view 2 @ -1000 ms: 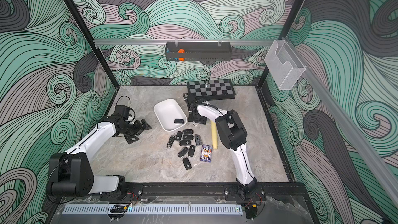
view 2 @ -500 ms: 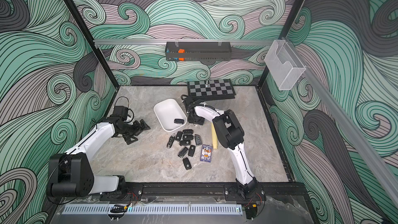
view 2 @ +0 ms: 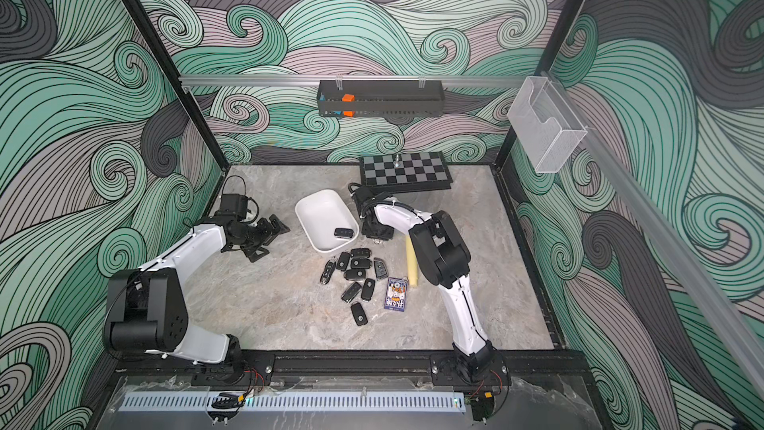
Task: Place the car key into the storage box
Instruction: Pick up the car key from the center of the board.
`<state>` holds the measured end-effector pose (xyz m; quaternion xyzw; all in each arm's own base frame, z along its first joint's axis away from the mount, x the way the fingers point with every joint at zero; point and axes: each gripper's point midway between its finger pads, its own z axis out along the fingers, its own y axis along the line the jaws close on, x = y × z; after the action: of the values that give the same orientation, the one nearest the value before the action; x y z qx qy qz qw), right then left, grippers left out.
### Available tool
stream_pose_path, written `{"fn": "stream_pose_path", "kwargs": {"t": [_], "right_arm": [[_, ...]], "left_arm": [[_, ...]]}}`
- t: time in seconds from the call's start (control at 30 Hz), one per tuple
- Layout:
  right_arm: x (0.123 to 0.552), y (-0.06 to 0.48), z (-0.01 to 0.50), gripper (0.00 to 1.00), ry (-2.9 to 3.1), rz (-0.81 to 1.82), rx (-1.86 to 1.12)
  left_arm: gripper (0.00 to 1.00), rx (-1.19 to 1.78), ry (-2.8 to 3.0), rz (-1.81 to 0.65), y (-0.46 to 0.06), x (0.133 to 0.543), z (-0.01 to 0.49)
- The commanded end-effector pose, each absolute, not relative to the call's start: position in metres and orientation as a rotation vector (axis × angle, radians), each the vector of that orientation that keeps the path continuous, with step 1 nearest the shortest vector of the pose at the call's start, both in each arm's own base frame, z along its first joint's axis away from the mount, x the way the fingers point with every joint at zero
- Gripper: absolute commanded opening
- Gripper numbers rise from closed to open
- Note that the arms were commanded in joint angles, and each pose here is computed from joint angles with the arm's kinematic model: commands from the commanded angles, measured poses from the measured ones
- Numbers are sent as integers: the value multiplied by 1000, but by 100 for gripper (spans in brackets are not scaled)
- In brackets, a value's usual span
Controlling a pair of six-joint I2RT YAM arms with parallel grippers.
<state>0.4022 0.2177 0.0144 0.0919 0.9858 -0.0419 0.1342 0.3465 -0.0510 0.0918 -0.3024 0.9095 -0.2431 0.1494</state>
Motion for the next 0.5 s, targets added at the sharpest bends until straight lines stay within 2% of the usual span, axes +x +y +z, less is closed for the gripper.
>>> {"fn": "stream_pose_path", "kwargs": {"t": [0.0,0.47], "right_arm": [[391,203,23,30,2876,-193,178],[372,196,114,30,2748,36,-52]], "left_arm": [[99,-864,2524,-766,-52,372,109],[99,-792,2456,-1019,-78,399,109]]}}
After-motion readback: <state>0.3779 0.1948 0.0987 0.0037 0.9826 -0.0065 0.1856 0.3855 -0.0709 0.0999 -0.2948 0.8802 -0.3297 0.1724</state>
